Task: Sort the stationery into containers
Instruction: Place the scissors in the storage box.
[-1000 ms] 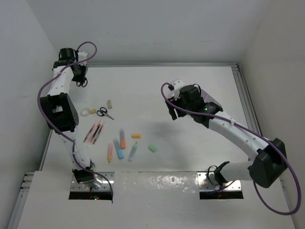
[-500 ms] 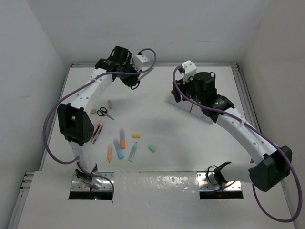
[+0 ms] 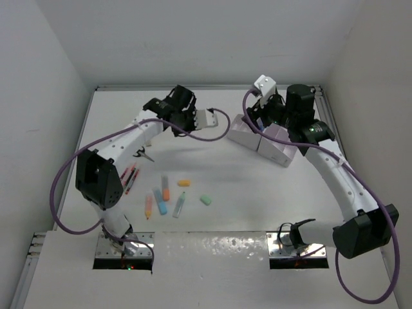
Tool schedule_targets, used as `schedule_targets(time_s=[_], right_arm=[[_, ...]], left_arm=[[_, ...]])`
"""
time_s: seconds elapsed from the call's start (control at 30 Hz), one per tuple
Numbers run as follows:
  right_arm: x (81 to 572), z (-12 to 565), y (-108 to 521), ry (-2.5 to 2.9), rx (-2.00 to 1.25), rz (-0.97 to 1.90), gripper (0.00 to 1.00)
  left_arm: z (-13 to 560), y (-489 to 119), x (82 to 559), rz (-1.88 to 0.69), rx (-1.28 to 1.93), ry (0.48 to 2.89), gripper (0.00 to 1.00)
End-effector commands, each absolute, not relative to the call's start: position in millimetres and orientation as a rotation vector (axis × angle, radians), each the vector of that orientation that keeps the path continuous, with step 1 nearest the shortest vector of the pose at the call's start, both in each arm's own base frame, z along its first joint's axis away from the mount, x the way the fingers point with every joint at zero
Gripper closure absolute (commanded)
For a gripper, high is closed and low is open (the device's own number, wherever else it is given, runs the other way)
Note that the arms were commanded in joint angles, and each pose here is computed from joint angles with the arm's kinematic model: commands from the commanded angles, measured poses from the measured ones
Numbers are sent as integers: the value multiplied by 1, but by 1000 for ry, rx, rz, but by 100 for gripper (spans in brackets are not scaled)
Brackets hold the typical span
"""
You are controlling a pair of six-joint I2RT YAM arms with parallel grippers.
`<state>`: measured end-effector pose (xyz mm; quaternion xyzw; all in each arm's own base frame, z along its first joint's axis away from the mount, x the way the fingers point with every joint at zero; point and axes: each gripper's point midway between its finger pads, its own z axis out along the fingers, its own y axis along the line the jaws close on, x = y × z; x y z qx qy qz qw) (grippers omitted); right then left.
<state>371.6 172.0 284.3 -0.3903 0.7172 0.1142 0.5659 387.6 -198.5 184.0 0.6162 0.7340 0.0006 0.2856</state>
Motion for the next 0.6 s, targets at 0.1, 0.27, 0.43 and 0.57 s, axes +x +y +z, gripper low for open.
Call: schedule_targets(time_s=[0.1,0.27,0.43,0.57], right_arm=[[363,316,176,1629,-925,422,22],[376,299,193,1719,-816,602,33],[392,304,215,1693,-733,702,43],[402,308,238,1652,-746,740,44]], left_arm=[[241,-177,426,654,1780,1375,100],[280,-219,419,798,1744,948,100],[305,-243,404,836,1650,738,100],[290,-249,395,861,1682,670,100]])
